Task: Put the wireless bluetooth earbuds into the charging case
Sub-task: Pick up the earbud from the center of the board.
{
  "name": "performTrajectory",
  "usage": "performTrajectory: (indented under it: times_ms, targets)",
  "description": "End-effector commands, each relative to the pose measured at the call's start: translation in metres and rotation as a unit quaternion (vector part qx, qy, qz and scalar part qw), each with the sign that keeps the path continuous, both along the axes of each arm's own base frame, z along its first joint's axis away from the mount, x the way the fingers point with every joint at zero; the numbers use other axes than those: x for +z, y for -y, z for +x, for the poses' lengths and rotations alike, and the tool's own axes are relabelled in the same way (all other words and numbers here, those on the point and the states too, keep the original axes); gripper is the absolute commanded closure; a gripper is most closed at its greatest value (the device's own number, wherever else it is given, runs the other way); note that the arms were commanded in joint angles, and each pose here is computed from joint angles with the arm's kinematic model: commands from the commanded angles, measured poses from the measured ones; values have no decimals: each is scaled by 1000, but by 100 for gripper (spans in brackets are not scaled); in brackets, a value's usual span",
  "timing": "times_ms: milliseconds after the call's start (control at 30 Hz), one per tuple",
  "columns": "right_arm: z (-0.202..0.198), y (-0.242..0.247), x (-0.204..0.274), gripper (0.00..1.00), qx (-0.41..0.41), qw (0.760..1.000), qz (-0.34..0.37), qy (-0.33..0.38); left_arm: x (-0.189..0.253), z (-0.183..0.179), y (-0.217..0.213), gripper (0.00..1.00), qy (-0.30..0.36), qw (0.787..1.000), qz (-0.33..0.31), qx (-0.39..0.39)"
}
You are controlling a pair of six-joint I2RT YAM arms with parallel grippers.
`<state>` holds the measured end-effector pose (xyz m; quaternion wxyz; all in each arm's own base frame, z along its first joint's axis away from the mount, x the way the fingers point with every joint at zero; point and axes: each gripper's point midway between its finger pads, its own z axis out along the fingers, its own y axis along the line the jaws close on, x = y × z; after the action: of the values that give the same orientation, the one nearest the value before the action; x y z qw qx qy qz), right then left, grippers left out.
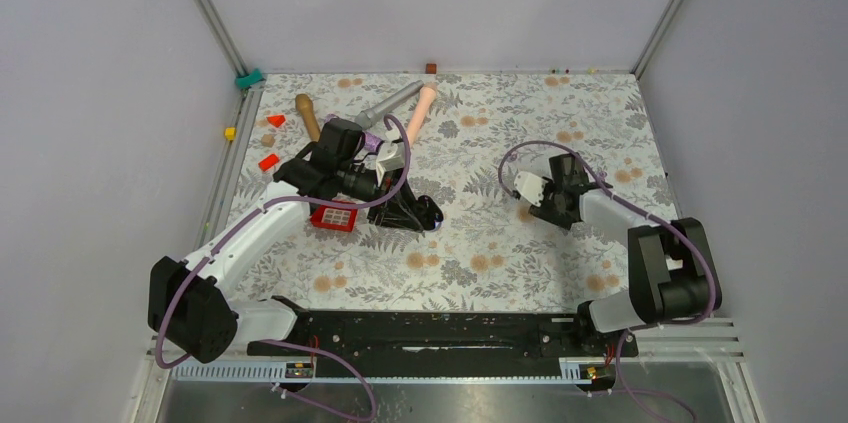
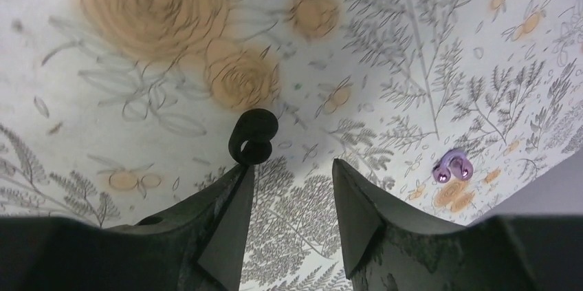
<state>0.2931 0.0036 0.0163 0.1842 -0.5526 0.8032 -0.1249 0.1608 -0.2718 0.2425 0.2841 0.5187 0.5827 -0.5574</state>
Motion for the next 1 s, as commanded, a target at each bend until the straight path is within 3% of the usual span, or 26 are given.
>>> performTrajectory:
  times_ms: [0,267,367,667,833,967]
  targets:
    - [37,-20,17,48,-39,997,62,34,9,1,3,100,33,999,-18,-7]
    - [95,-19,43,48,-105,988,65,93,7,1,3,100,33,999,-16,-7]
    - [100,-19,47,48,-105,988,56,98,7,1,3,100,34,999,-16,-7]
    - [73,-28,56,48,-24,996,61,67,7,1,3,100,34,999,-16,-7]
    - [65,-24,38,49,-36,998,45,17,9,0,2,100,38,999,-16,-6]
    - [42,-29,16,46,1,999,35,-23,9,0,2,100,40,999,-17,-5]
